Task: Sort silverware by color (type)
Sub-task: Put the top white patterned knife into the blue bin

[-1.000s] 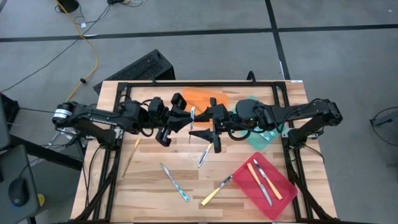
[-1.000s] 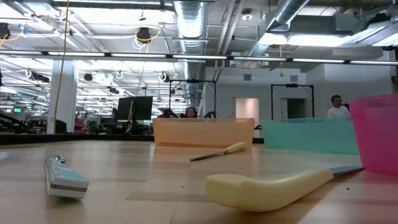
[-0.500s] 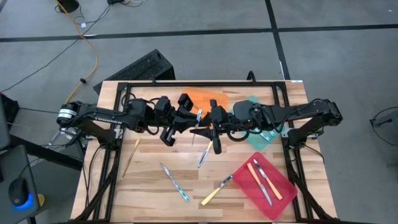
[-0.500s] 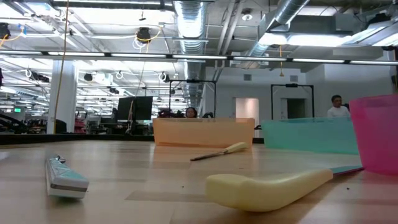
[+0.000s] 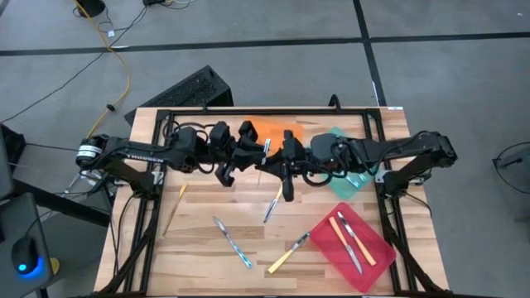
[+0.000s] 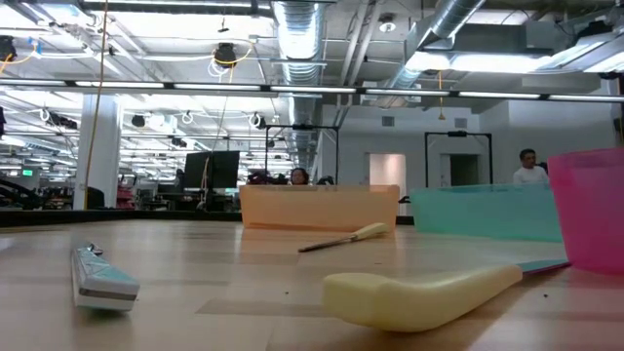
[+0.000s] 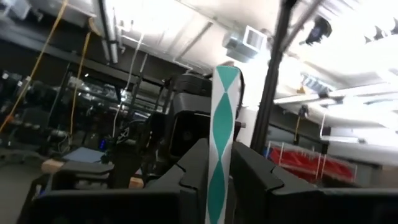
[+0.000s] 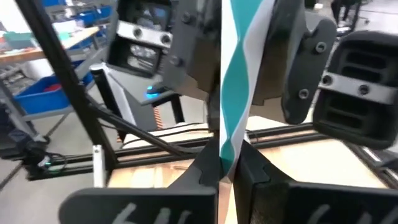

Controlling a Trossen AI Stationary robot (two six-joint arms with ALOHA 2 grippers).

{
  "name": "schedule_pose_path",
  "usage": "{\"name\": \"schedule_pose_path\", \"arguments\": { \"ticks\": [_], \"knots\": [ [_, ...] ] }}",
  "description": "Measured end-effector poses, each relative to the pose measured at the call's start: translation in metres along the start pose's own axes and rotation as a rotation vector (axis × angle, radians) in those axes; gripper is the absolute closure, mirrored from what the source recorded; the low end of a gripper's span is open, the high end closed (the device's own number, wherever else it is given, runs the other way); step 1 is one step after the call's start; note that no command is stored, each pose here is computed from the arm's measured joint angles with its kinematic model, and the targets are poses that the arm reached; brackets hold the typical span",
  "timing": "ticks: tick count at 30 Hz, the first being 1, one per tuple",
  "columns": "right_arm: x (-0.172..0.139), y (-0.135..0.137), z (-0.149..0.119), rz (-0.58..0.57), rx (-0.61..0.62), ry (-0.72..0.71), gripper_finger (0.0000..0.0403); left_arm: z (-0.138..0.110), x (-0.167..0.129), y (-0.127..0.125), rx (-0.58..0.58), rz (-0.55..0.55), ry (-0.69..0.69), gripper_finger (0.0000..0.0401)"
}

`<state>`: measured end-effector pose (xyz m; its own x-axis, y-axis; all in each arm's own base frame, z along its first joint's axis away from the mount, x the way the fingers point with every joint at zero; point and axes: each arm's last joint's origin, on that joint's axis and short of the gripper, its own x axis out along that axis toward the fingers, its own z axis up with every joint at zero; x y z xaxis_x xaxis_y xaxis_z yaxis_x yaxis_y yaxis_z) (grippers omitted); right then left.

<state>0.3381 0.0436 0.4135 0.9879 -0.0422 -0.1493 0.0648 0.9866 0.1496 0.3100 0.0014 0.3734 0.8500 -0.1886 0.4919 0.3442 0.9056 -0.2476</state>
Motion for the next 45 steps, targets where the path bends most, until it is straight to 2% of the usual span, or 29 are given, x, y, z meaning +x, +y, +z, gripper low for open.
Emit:
{"name": "schedule_pose_path", "arguments": {
  "ticks": [3,7,9,13,20,25,31,33,38,42,45],
  "knots": [
    [-0.004,-0.004,0.001,-0.042,0.009,0.024,0.0378,0.002,-0.002,0.005,-0.042,0.034,0.027,0.0321],
    [-0.012,-0.009,0.005,-0.170,-0.011,0.089,0.0378,0.001,-0.006,0.010,-0.044,0.092,0.096,0.0278],
    [-0.020,-0.012,0.007,-0.220,-0.024,0.137,0.0378,0.002,-0.008,0.013,-0.044,0.130,0.128,0.0258],
    [-0.040,-0.024,0.021,-0.318,0.009,0.145,0.0378,0.008,-0.014,0.017,-0.051,0.172,0.174,0.0229],
    [-0.064,-0.051,0.019,-0.498,0.099,0.254,0.0378,0.020,-0.029,0.017,-0.021,0.254,0.276,0.0220],
    [-0.078,-0.067,0.009,-0.610,0.106,0.393,0.0378,0.024,-0.038,0.013,0.003,0.282,0.346,0.0222],
    [-0.092,-0.088,-0.012,-0.752,0.115,0.641,0.0378,0.032,-0.050,0.006,-0.011,0.314,0.408,0.0223],
    [-0.092,-0.095,-0.020,-0.788,0.129,0.679,0.0378,0.034,-0.054,0.003,-0.015,0.327,0.427,0.0223],
    [-0.091,-0.112,-0.053,-0.868,0.125,0.844,0.0378,0.037,-0.063,-0.003,-0.015,0.393,0.467,0.0223],
    [-0.089,-0.126,-0.086,-0.872,0.150,0.978,0.0378,0.038,-0.065,-0.008,-0.024,0.395,0.473,0.0223],
    [-0.086,-0.132,-0.107,-0.855,0.184,1.011,0.0378,0.042,-0.067,-0.013,-0.041,0.355,0.469,0.0223]
  ]
}}
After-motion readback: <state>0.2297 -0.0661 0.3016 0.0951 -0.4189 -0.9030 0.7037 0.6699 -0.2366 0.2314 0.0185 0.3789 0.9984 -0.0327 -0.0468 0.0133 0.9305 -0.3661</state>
